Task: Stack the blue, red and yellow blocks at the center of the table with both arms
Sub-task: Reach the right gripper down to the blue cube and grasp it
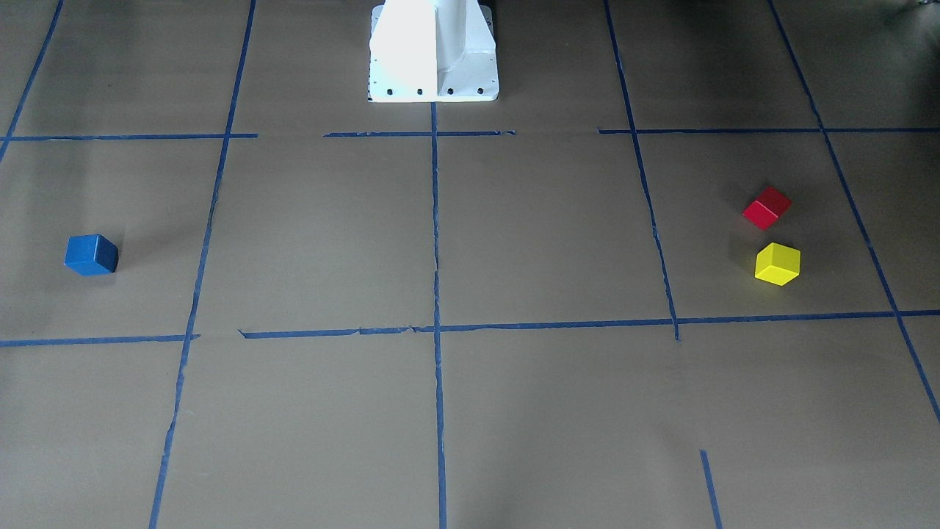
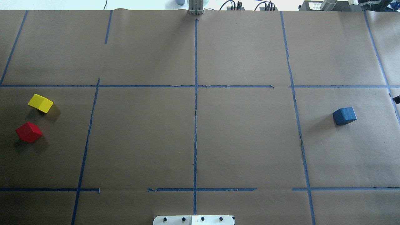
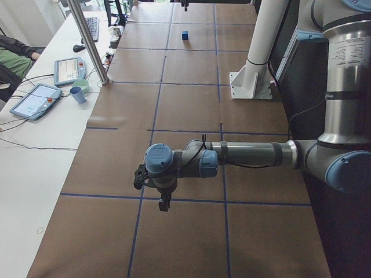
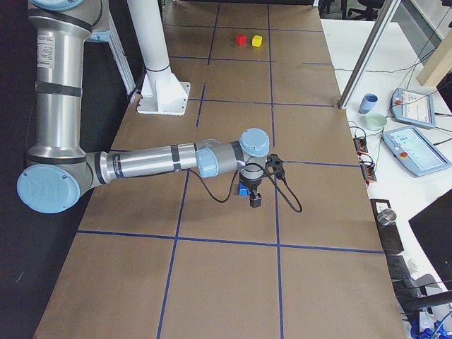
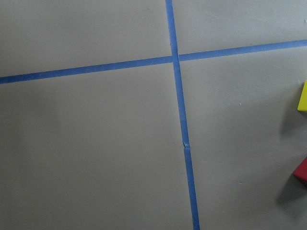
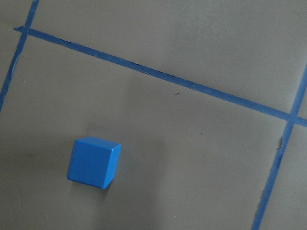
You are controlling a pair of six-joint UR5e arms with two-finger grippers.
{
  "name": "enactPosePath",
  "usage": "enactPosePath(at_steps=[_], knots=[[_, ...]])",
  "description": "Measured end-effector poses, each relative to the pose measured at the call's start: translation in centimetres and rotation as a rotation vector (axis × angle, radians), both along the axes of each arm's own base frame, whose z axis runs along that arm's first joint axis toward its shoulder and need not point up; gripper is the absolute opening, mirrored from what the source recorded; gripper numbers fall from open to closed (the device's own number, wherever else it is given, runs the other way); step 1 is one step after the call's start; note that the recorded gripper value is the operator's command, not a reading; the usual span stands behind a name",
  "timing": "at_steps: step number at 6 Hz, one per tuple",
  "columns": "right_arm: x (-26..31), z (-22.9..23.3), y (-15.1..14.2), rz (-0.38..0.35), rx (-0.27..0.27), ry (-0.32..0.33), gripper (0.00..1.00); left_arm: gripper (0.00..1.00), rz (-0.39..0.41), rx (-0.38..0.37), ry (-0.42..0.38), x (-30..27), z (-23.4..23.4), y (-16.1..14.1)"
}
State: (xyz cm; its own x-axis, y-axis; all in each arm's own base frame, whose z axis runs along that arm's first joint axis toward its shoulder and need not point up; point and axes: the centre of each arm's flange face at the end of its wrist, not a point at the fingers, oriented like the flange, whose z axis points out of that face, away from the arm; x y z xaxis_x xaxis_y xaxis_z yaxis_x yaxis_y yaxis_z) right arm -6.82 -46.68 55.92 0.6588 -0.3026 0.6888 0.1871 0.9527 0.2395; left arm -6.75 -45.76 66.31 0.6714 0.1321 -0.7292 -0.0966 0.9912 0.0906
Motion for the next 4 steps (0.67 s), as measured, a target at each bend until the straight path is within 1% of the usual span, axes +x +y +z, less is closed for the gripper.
enactPosePath(at_steps=[1,2,3,4], knots=[[-3.8,-0.8,0.3,0.042,-0.020,-0.003,1.00,1.00,0.000,0.001,0.001,0.0,0.0,0.0],[-7.1,-1.0,1.3,0.088,-0.040,-0.010,1.00,1.00,0.000,0.002,0.001,0.0,-0.1,0.0],[-9.3,-0.6,2.2,0.121,-0.056,-0.009,1.00,1.00,0.001,0.002,0.001,0.0,-0.1,0.0],[-10.9,0.0,2.8,0.133,-0.062,0.006,1.00,1.00,0.001,0.002,0.001,0.1,-0.1,0.0]])
